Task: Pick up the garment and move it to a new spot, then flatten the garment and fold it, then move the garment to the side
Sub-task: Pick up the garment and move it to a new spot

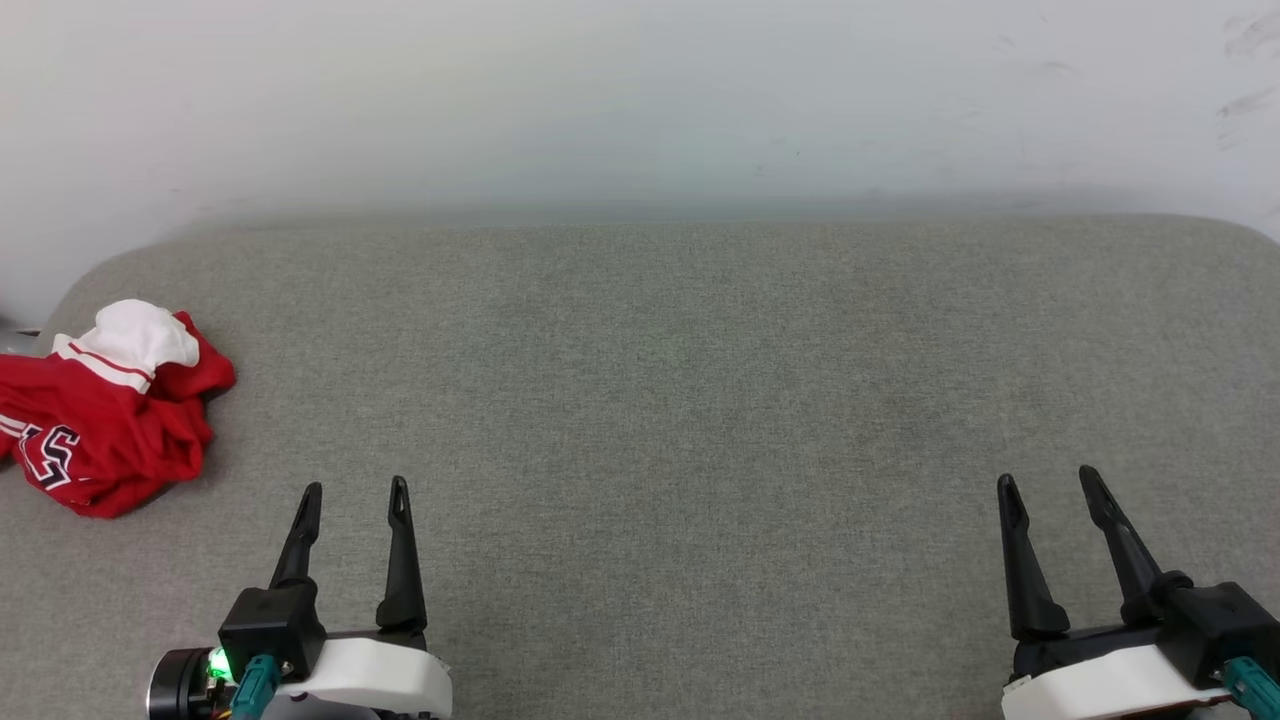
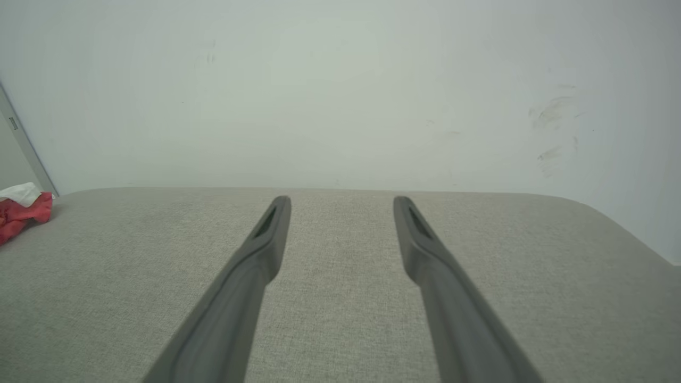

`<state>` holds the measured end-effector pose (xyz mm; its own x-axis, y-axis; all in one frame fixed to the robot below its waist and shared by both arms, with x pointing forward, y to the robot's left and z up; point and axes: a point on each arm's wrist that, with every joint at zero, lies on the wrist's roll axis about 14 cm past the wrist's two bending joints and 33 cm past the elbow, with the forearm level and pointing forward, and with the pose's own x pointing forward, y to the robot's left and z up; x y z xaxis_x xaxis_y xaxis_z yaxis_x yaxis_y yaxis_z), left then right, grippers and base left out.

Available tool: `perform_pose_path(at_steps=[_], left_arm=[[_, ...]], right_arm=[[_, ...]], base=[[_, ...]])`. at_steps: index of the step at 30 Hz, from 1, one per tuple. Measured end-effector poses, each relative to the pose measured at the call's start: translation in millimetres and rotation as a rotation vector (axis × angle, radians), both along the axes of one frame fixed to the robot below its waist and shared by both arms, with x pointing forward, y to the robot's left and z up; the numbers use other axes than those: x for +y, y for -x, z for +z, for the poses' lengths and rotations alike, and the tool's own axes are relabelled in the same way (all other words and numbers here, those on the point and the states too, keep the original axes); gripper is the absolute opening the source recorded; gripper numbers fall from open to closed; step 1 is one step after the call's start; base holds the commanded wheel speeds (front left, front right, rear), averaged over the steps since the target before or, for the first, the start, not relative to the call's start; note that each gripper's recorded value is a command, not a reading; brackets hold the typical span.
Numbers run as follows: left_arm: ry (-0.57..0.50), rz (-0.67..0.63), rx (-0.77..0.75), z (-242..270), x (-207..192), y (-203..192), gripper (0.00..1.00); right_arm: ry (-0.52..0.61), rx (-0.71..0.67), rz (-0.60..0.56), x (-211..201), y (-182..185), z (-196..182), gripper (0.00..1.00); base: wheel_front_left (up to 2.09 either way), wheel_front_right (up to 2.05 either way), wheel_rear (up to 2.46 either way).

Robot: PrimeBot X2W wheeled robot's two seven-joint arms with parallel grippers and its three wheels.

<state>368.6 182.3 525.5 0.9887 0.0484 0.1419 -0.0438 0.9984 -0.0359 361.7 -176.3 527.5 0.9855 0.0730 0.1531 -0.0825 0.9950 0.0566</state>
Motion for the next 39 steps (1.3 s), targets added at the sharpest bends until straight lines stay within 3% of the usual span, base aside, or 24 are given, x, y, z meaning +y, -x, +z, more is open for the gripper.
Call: perform_pose_path(at_steps=[23,39], left_arm=[[0.048,0.027,0.029,-10,10,3,1.0],[0.072,0.238,0.031,-11,74,43,1.0]], right_arm=[[-0.059,0.031,0.016,6,-5,-10,1.0],[-0.066,0.059,0.228,77,-27,-18,1.0]], base=[[0.0,0.0,0.0],[0.0,0.0,0.0]])
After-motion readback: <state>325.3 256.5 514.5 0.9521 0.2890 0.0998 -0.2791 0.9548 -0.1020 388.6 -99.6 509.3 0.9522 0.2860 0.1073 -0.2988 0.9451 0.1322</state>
